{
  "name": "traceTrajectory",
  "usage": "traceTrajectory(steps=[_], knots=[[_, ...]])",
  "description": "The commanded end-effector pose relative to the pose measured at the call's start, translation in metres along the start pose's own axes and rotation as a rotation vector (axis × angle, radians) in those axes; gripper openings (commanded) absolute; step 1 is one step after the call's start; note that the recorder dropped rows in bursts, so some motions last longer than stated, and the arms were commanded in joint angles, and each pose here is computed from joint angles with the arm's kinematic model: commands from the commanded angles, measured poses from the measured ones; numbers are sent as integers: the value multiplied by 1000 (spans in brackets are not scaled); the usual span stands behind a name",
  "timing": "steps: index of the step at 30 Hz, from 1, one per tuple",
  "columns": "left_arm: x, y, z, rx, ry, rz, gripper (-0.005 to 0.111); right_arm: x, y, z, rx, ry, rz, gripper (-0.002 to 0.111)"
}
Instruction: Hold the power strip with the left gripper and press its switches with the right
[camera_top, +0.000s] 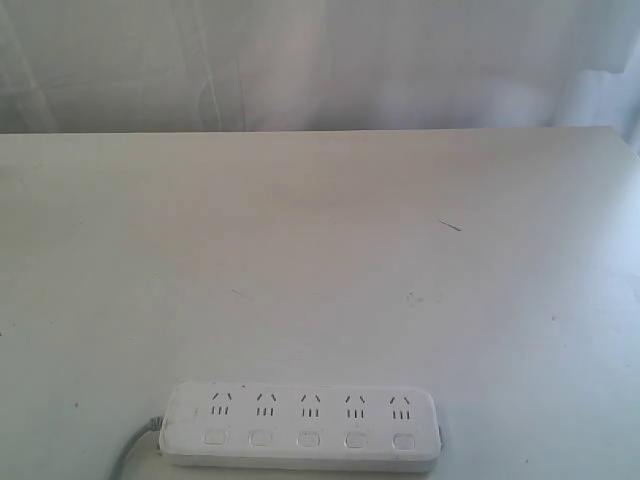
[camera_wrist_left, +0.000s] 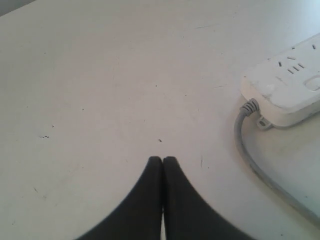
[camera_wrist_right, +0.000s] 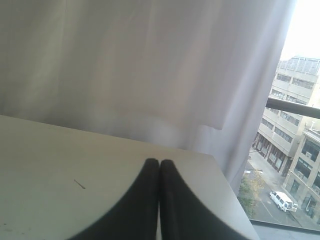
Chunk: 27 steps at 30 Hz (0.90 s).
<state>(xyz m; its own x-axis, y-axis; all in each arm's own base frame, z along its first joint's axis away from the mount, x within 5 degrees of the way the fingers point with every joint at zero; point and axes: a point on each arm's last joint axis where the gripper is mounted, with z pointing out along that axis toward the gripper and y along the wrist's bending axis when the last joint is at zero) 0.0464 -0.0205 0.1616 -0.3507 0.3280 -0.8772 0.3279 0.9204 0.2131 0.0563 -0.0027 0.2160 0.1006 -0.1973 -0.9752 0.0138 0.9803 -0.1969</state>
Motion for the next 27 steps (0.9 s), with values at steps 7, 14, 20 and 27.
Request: traceTrajectory(steps=[7, 14, 20, 27], knots=[[5, -3, 1, 21, 33, 1, 0, 1, -1, 0, 14, 1, -17, 0], [5, -3, 1, 21, 33, 1, 0, 1, -4, 0, 45, 3, -43, 0], [5, -3, 1, 21, 33, 1, 0, 0, -3, -1, 26, 13, -77, 0], [5, -3, 1, 21, 33, 1, 0, -31, 3, -4, -75, -125, -50, 0]])
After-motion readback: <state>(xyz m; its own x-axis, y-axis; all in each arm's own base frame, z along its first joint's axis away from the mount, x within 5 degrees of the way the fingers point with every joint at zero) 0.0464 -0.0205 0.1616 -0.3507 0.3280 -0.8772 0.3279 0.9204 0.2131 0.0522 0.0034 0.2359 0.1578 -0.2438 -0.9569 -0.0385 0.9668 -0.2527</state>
